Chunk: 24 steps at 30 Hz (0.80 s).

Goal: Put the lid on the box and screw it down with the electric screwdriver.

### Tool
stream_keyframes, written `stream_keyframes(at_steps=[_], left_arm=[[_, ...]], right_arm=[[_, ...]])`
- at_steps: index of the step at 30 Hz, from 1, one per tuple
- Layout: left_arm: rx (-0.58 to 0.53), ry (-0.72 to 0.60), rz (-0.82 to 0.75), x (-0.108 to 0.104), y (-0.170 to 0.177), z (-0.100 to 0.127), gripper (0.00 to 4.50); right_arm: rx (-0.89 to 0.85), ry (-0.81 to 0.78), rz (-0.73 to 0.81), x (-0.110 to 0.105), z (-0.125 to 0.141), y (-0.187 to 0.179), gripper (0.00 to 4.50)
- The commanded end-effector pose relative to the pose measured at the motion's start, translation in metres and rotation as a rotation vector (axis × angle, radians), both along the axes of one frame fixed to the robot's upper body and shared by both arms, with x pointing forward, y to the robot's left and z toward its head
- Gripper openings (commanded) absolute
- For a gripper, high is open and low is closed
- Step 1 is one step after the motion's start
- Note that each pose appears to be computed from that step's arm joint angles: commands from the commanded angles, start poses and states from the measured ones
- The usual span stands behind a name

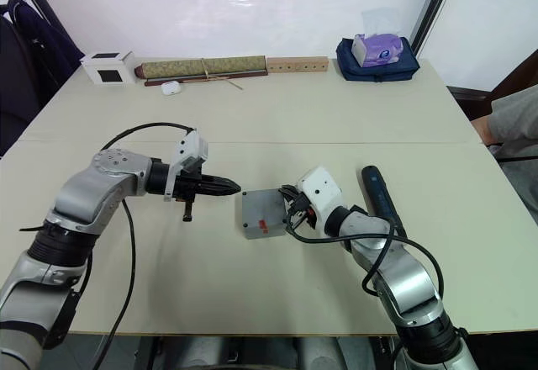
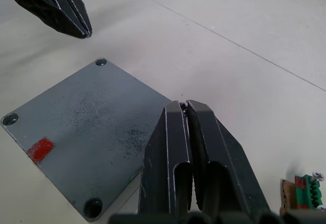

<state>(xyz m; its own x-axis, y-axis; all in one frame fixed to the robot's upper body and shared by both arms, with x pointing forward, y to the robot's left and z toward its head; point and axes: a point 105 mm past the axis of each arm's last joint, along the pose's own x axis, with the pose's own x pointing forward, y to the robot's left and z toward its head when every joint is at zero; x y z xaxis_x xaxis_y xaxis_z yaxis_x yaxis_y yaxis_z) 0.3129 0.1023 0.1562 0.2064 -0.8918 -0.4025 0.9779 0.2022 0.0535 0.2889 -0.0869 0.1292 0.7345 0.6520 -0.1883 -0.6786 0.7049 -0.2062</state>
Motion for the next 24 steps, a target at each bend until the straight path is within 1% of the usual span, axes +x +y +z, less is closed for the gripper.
stream_keyframes(at_steps=[1,8,11,15,18,21,24], left_arm=[[-0.006,-0.041,-0.027,0.000,-0.003,0.009,0.00],[-0.009,-0.046,-0.028,0.000,-0.004,0.009,0.00],[-0.014,-0.046,-0.026,-0.001,-0.005,0.008,0.00],[-0.021,-0.046,-0.029,-0.001,-0.007,0.008,0.00],[-0.046,-0.054,-0.033,0.002,-0.009,0.012,0.00],[-0.083,-0.051,-0.051,0.002,-0.014,0.021,0.00],[-0.115,-0.054,-0.099,-0.002,-0.022,0.035,0.00]], right_arm=[[0.013,-0.025,0.002,0.003,0.004,0.002,0.08],[-0.001,-0.010,-0.014,0.007,0.000,0.001,0.08],[0.011,-0.016,-0.012,0.005,0.005,0.000,0.80],[0.008,-0.022,-0.014,0.005,0.009,-0.001,2.33],[-0.001,-0.048,-0.031,0.006,0.020,-0.007,3.55],[0.056,-0.061,-0.074,0.005,0.039,-0.020,3.55],[0.148,-0.045,-0.147,0.004,0.065,-0.045,3.55]])
